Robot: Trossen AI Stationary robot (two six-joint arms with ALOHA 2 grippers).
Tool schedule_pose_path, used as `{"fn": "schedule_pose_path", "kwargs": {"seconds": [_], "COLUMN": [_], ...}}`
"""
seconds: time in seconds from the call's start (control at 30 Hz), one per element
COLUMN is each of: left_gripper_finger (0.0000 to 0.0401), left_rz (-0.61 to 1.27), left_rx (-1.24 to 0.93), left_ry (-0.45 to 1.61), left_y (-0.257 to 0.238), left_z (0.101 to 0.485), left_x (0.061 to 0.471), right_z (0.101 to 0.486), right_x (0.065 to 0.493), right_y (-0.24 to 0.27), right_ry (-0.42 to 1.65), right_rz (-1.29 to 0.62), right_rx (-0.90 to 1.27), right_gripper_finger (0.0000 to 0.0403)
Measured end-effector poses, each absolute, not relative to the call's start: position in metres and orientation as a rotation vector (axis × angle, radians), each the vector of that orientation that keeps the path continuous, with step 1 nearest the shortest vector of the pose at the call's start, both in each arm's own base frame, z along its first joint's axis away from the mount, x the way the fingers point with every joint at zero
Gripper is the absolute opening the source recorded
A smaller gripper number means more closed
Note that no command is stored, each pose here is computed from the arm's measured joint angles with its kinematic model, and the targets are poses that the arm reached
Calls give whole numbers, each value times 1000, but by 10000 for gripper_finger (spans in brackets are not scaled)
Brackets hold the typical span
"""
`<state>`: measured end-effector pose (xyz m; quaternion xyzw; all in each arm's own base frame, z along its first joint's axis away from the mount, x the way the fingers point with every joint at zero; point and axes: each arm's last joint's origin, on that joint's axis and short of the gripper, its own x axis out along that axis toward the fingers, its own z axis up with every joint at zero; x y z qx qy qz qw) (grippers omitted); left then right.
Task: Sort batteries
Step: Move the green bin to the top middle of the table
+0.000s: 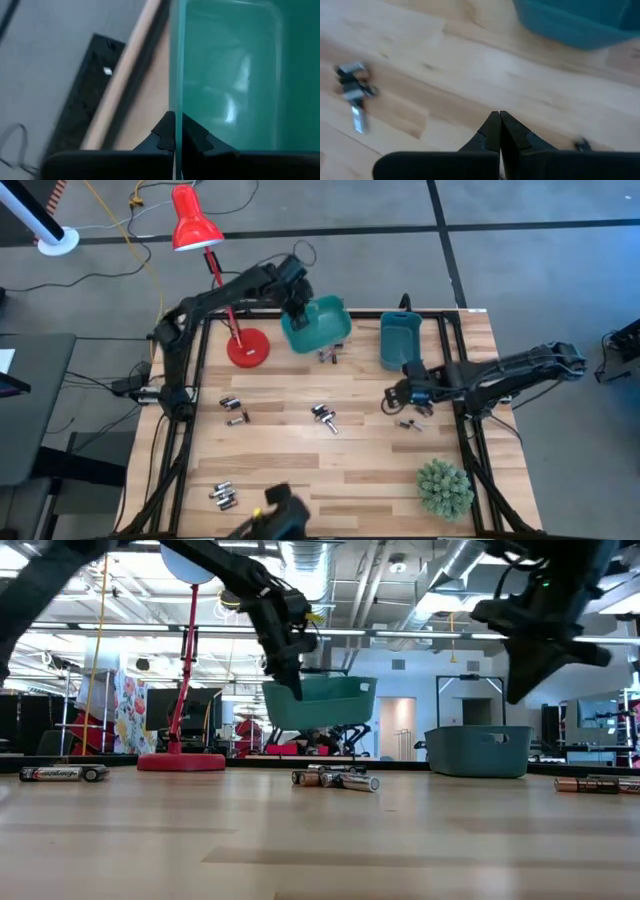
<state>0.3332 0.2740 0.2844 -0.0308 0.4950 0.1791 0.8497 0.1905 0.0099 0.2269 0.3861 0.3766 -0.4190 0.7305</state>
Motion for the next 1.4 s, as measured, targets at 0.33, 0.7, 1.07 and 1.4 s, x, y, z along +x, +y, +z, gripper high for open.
{"fn": "schedule_pose_path", "kwargs": {"seconds": [0.33, 0.7, 1.07, 1.4], "left_gripper_finger": [0, 0, 0, 0], "left_rz": [279, 310, 202, 252], "left_rx": [126, 236, 182, -34], "left_ry": [1133, 1184, 1245, 1363], "left_y": [335, 341, 318, 274], "left_z": [260, 238, 205, 191], "left_x": [371, 380, 393, 405], "right_z": [231, 231, 231, 232], "right_x": [200, 200, 201, 201], "right_y": [-6, -5, -5, 0], "right_ry": [720, 708, 704, 729], "right_rz": [-932, -931, -927, -887], "right_rx": [918, 934, 936, 889], "right_gripper_finger": [18, 18, 18, 18]}}
